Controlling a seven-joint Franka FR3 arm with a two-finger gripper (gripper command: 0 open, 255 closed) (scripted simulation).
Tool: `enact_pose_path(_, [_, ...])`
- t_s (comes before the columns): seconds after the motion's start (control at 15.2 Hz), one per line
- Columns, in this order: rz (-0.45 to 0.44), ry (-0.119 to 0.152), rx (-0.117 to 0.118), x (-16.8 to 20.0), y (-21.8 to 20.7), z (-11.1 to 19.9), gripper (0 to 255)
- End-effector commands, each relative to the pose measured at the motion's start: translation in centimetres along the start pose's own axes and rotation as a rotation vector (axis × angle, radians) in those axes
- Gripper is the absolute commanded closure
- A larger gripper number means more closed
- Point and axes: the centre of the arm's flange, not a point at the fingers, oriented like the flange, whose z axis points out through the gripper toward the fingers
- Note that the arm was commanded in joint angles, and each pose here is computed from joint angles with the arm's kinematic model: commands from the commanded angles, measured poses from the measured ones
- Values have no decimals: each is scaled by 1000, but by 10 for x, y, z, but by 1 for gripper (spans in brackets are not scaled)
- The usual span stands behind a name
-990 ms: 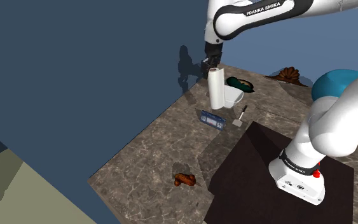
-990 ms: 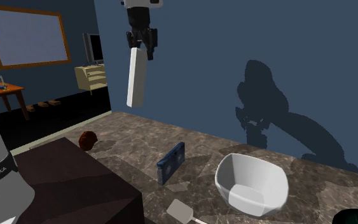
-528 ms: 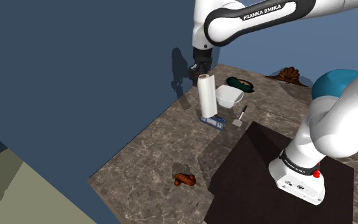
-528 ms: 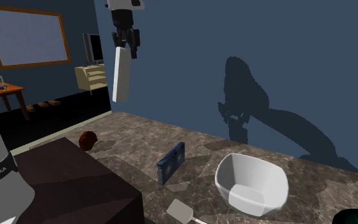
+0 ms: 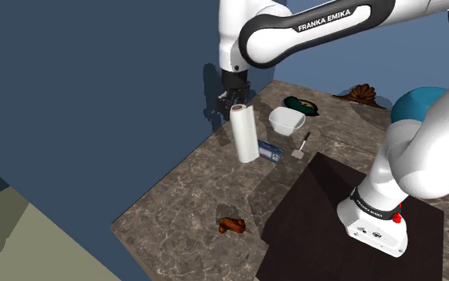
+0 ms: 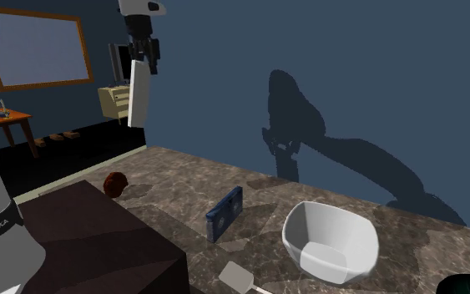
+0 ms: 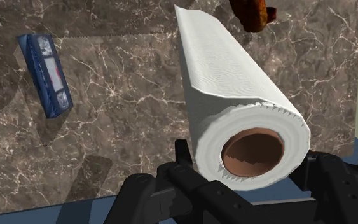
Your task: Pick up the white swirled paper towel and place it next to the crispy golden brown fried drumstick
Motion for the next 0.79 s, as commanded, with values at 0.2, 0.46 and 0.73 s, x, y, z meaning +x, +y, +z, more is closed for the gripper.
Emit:
enact_pose_path(0.2, [1, 0, 0, -5, -67, -3, 255])
enact_pose_path(0.46, [1, 0, 0, -6, -90, 7, 255])
enact_pose_path(0.73, [1, 0, 0, -7, -91, 28, 255])
